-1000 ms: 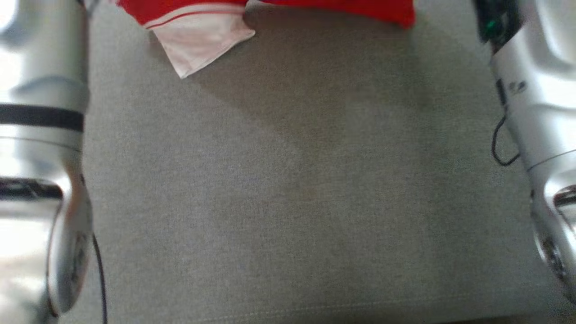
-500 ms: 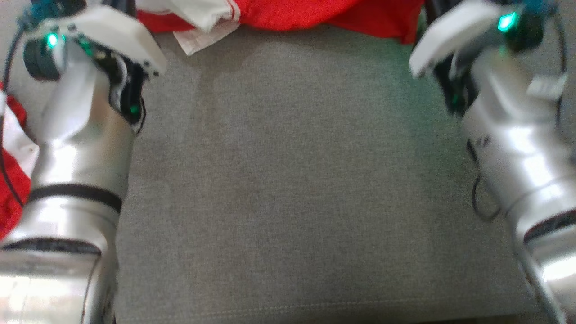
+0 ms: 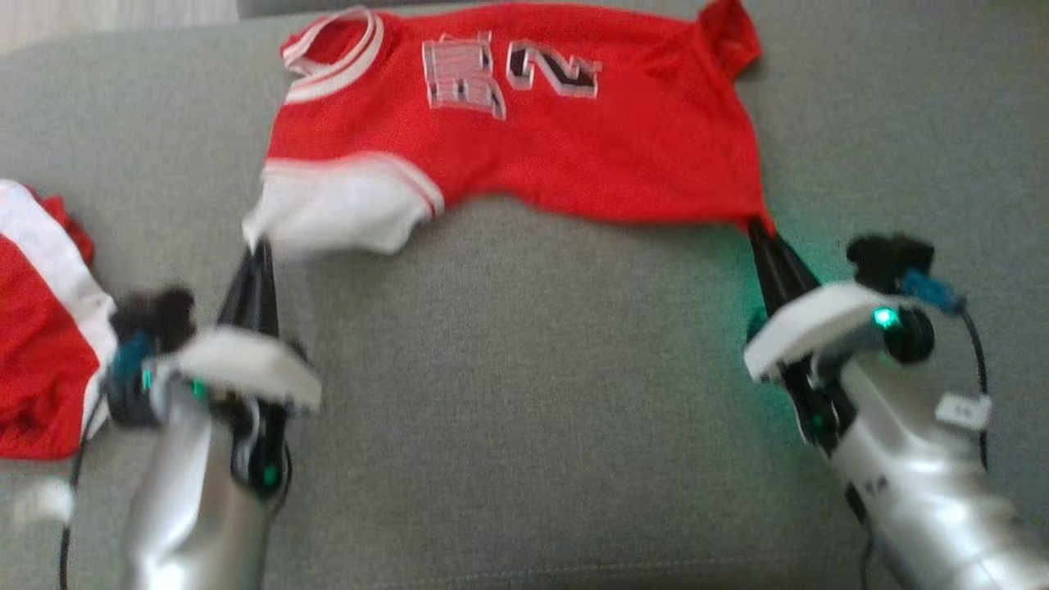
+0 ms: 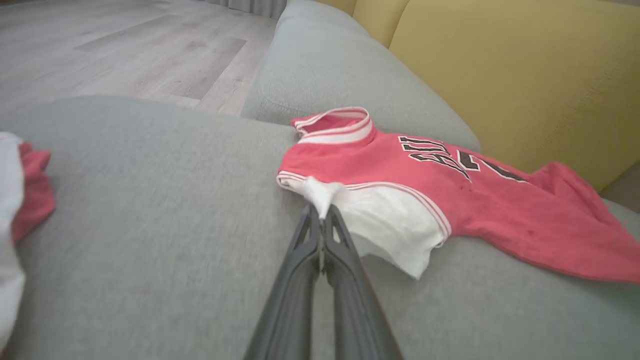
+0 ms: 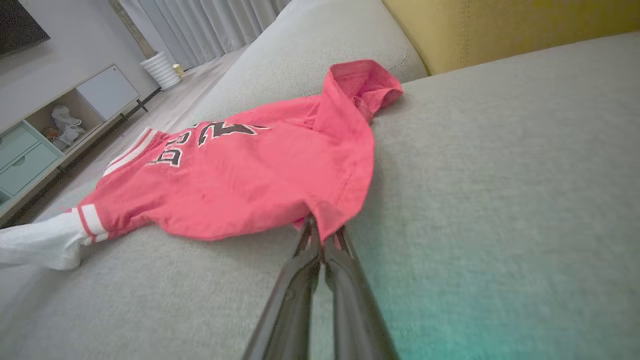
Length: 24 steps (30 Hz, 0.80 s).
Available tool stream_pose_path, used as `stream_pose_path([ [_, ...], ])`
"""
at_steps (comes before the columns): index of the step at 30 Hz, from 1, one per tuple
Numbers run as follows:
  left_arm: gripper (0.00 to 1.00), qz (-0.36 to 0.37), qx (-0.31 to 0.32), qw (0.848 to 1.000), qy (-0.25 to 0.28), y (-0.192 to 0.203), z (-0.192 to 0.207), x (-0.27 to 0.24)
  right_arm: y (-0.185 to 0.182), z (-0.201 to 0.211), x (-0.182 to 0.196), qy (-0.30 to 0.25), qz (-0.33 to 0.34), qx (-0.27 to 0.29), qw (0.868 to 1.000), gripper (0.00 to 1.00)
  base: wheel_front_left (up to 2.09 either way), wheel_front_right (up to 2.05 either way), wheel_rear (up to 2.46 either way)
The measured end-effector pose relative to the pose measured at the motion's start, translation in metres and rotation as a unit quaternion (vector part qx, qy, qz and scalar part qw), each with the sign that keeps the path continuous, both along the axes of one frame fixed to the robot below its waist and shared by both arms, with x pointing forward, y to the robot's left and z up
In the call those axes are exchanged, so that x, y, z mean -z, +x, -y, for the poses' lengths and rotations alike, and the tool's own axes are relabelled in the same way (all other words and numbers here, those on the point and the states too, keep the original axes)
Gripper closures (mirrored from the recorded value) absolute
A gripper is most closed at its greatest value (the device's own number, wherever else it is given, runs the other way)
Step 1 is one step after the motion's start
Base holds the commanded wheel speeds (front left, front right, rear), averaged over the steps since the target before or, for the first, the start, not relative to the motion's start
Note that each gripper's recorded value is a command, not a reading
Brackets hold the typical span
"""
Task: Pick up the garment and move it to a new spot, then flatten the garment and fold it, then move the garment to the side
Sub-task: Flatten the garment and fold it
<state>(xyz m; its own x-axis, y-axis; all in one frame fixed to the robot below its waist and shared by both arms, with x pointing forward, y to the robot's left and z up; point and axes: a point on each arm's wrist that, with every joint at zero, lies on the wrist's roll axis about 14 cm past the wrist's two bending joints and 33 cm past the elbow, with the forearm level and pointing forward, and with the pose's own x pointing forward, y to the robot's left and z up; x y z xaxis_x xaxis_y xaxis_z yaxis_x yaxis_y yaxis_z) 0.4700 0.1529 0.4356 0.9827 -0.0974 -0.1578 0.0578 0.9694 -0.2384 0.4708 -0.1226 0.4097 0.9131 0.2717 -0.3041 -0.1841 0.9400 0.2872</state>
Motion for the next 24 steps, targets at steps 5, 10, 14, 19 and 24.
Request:
stream_pose_path([
  [5, 1.00, 0.018, -0.009, 1.000, -0.011, -0.051, -0.005, -0.006, -0.035, 0.014, 0.001, 0.010, 0.003, 0.011, 1.000, 1.00, 0.00, 0.00, 0.00],
  [10, 1.00, 0.022, -0.017, 1.000, -0.010, -0.091, -0.010, -0.025, -0.073, 0.022, 0.011, 0.025, -0.011, 0.027, 0.999, 1.00, 0.00, 0.00, 0.00],
  [14, 1.00, 0.004, -0.029, 1.000, -0.007, -0.125, -0.014, -0.035, -0.096, 0.024, 0.013, 0.021, -0.024, 0.021, 0.999, 1.00, 0.00, 0.00, 0.00],
  [19, 1.00, -0.025, -0.023, 0.999, -0.007, -0.158, -0.010, -0.039, -0.124, 0.029, 0.016, 0.009, -0.051, 0.017, 0.999, 1.00, 0.00, 0.00, 0.00],
  [24, 1.00, -0.053, -0.023, 0.998, -0.007, -0.182, -0.011, -0.038, -0.151, 0.029, 0.016, 0.010, -0.073, 0.024, 0.997, 1.00, 0.00, 0.00, 0.00],
])
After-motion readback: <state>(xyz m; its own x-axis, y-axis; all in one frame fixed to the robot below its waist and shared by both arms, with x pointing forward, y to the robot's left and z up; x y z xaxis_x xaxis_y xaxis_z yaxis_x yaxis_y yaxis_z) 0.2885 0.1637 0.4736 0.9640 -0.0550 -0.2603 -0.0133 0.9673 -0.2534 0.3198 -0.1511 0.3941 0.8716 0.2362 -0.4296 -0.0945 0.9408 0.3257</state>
